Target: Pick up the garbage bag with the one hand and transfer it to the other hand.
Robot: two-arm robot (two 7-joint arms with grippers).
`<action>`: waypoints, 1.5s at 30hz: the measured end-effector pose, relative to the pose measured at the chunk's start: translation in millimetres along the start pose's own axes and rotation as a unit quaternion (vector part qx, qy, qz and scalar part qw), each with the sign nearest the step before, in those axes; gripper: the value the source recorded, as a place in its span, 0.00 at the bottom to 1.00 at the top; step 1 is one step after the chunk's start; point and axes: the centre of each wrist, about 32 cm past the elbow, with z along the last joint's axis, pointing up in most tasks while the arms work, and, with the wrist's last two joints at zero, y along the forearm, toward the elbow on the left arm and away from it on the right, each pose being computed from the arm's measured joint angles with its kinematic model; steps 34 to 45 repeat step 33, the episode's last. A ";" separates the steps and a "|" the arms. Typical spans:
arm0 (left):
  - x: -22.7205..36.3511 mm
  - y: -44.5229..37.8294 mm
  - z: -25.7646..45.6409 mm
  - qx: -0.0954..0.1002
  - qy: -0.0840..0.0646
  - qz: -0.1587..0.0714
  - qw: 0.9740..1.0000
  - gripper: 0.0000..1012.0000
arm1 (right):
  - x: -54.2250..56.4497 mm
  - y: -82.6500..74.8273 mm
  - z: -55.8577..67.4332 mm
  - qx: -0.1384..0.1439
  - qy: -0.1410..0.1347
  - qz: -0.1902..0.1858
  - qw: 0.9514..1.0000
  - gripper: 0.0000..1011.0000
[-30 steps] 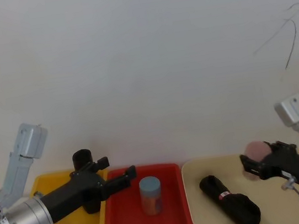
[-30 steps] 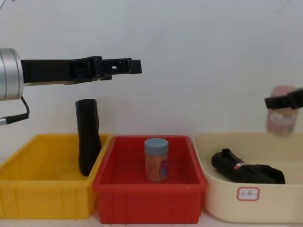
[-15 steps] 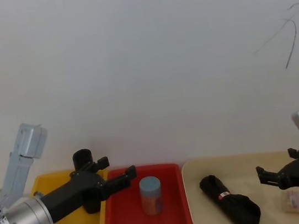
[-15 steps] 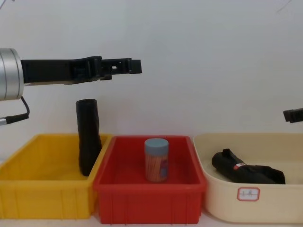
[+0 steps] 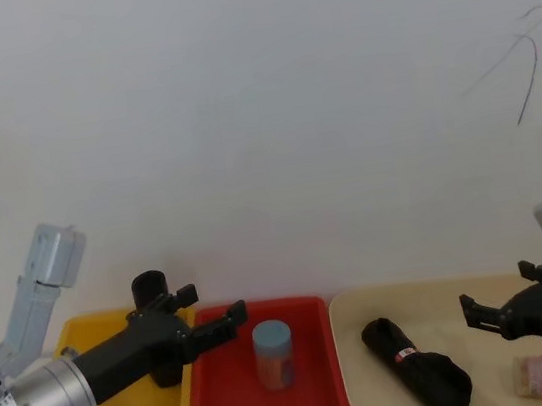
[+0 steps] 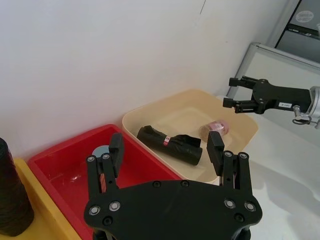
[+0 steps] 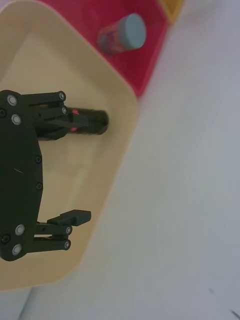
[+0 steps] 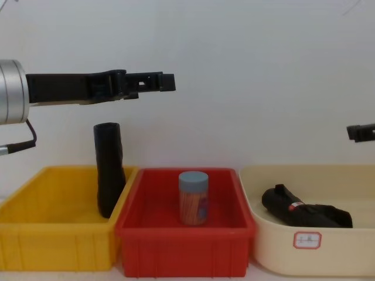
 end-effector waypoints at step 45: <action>0.0 0.0 0.0 0.000 0.000 0.000 1.000 0.99 | -74.3 -29.0 -13.0 0.220 0.076 0.036 0.972 0.99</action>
